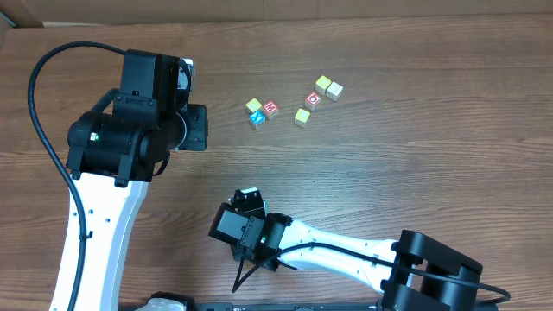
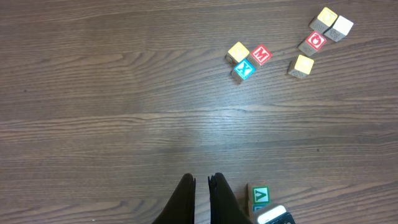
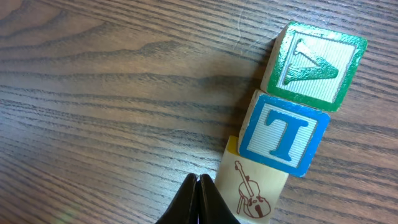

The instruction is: Flip 5 blocks

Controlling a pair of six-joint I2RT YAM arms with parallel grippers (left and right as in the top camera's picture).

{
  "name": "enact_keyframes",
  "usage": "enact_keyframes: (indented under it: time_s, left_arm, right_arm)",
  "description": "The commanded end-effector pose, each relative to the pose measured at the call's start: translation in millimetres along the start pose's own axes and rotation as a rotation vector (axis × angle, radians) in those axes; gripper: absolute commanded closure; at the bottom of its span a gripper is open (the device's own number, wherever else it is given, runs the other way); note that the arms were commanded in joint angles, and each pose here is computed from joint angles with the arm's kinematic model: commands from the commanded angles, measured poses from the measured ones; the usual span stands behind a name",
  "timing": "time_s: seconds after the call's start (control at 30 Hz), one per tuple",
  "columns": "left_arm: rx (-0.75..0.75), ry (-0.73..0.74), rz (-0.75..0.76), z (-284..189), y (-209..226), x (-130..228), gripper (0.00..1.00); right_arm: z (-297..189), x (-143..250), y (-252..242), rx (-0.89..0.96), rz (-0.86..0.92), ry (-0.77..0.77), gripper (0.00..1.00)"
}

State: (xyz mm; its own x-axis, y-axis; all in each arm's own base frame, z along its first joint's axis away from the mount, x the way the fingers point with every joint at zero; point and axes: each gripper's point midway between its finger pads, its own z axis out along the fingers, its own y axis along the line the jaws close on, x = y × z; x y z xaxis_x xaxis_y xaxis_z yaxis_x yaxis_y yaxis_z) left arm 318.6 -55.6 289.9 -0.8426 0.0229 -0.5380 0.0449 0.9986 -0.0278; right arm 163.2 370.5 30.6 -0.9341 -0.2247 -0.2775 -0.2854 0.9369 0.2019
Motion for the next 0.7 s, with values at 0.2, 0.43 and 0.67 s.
enact_keyframes:
  time_s: [0.2, 0.43, 0.67]
  left_arm:
    - [0.025, 0.008, -0.01, 1.7, -3.3, 1.2, 0.96]
    - [0.035, 0.007, -0.011, 1.6, -5.0, 0.8, 0.96]
    - [0.035, 0.007, -0.011, 1.6, -5.0, 0.8, 0.96]
  right_arm:
    - [3.0, 1.5, -5.1, 0.028, 0.016, -0.009, 0.96]
    - [2.9, 2.2, -9.3, 0.047, 0.036, -0.01, 0.96]
    - [2.9, 2.4, -9.4, 0.047, 0.036, -0.009, 0.96]
